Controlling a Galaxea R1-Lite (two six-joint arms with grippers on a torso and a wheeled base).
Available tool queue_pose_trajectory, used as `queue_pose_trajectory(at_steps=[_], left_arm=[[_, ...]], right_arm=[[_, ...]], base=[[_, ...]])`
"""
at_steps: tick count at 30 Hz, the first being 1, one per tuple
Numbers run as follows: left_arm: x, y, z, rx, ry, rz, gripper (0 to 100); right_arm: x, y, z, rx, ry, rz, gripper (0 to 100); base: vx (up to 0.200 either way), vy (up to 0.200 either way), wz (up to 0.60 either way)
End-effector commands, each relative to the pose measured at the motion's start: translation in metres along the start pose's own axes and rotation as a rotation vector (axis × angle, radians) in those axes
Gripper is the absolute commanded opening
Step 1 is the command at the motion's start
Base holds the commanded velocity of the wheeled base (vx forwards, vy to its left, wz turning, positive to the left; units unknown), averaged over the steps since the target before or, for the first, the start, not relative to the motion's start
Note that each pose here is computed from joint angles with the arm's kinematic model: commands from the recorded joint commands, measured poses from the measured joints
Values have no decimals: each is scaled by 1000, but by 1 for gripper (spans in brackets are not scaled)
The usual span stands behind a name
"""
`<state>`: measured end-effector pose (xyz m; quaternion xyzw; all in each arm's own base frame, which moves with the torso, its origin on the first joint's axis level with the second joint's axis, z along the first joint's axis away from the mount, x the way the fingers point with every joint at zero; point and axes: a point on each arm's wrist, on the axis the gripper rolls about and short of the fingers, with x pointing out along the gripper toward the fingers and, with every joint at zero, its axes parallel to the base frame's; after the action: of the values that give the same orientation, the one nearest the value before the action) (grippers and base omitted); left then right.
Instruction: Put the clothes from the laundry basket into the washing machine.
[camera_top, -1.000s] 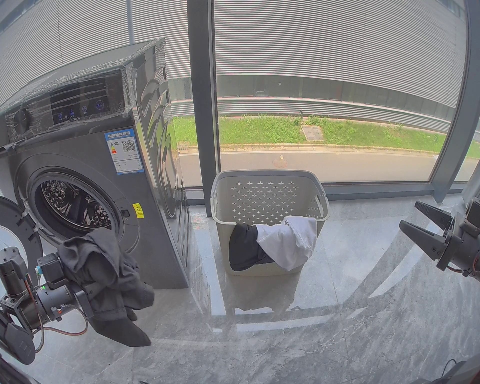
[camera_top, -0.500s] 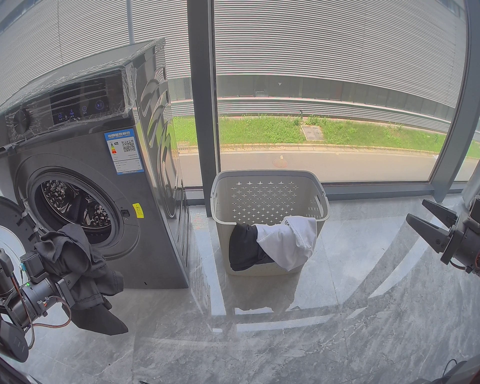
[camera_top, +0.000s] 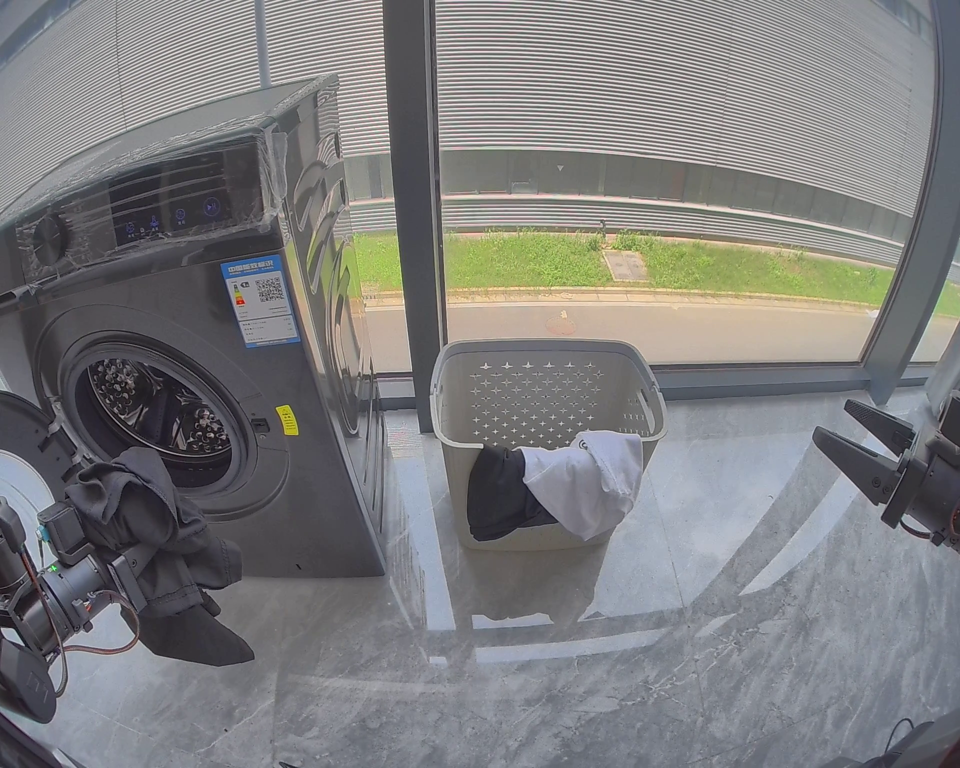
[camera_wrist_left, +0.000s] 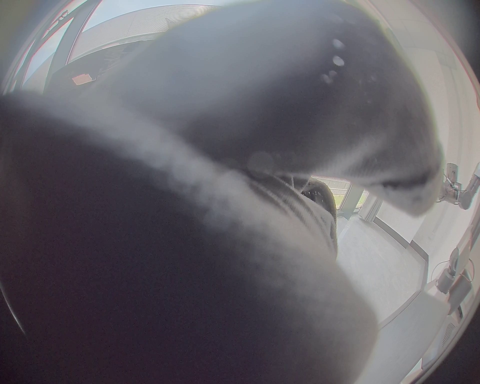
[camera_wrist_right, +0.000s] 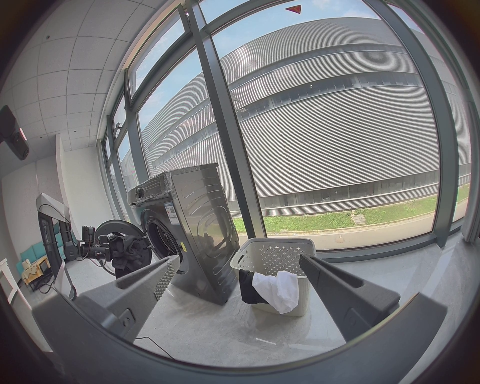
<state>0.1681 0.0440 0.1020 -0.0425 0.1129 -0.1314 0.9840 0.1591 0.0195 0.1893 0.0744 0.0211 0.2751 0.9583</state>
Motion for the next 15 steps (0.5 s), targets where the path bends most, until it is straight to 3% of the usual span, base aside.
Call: queue_pose_trajectory(at_steps=[1,15], left_arm=[[0,0,-2,-3,6,4,0],[0,0,-2,-6,8,4,0]], right_arm=[[1,-1,0,2,4,2,100],[24,-3,6,1,15,48,100]], base=[[0,200,0],[0,200,0]])
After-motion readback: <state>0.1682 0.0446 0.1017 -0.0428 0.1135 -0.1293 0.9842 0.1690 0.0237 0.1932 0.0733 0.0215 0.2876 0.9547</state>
